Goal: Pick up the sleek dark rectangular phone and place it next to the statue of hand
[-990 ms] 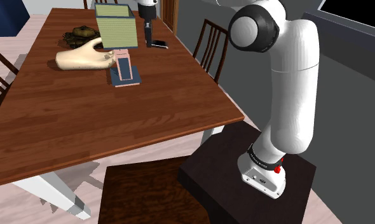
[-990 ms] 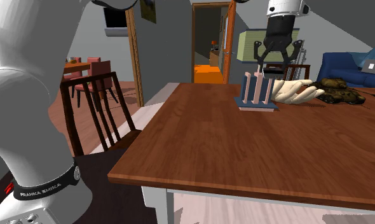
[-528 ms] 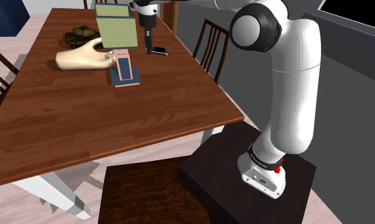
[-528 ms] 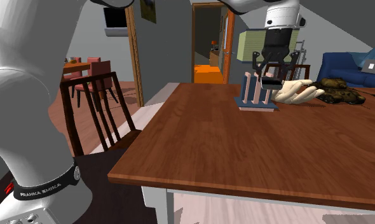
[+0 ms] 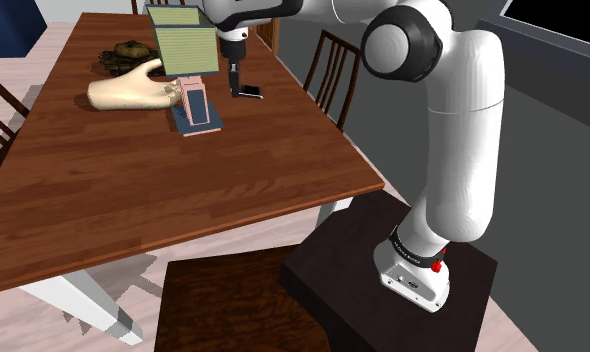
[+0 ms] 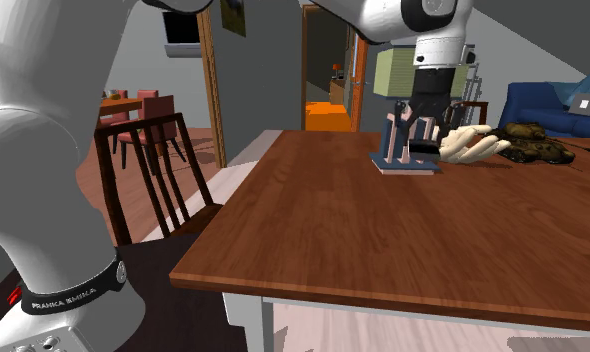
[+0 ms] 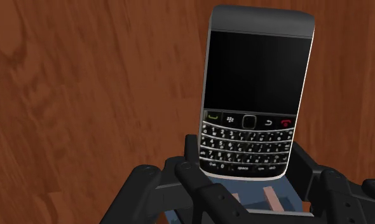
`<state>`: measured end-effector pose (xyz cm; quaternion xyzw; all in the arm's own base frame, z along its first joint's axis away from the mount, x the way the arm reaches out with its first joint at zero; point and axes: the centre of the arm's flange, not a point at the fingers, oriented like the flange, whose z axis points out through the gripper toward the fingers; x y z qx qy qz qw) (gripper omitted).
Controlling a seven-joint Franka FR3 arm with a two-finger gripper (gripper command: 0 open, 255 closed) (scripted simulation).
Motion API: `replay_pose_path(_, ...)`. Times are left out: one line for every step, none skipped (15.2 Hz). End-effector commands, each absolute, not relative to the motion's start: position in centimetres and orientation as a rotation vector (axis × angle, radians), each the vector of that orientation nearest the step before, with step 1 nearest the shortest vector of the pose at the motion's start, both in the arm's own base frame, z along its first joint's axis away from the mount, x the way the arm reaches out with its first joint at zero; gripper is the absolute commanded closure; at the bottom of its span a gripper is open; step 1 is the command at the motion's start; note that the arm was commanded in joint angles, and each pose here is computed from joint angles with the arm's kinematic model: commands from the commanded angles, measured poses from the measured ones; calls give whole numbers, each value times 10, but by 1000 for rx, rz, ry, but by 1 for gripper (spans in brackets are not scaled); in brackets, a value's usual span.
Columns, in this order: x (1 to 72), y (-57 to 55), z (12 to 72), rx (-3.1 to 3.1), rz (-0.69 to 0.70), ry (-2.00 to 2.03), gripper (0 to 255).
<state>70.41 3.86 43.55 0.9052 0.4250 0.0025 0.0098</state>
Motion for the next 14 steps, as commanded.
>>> replay_pose_path(704,39,422,2829,-7,1330,255)
replay_pose_path(704,39,417,2829,-7,1330,255)
replay_pose_path(704,39,411,2829,-7,1330,255)
replay_pose_path(704,39,406,2829,-7,1330,255)
replay_pose_path(704,39,401,2829,-7,1330,255)
replay_pose_path(704,39,396,2829,-7,1330,255)
replay_pose_path(704,39,390,2829,-7,1330,255)
replay_pose_path(704,39,385,2829,-7,1330,255)
replay_pose_path(704,39,380,2829,-7,1330,255)
replay_pose_path(704,39,374,2829,-7,1330,255)
replay_pose_path(704,39,369,2829,-7,1330,255)
replay_pose_path(704,39,364,2829,-7,1330,255)
replay_pose_path(704,39,359,2829,-7,1330,255)
replay_pose_path(704,39,353,2829,-7,1330,255)
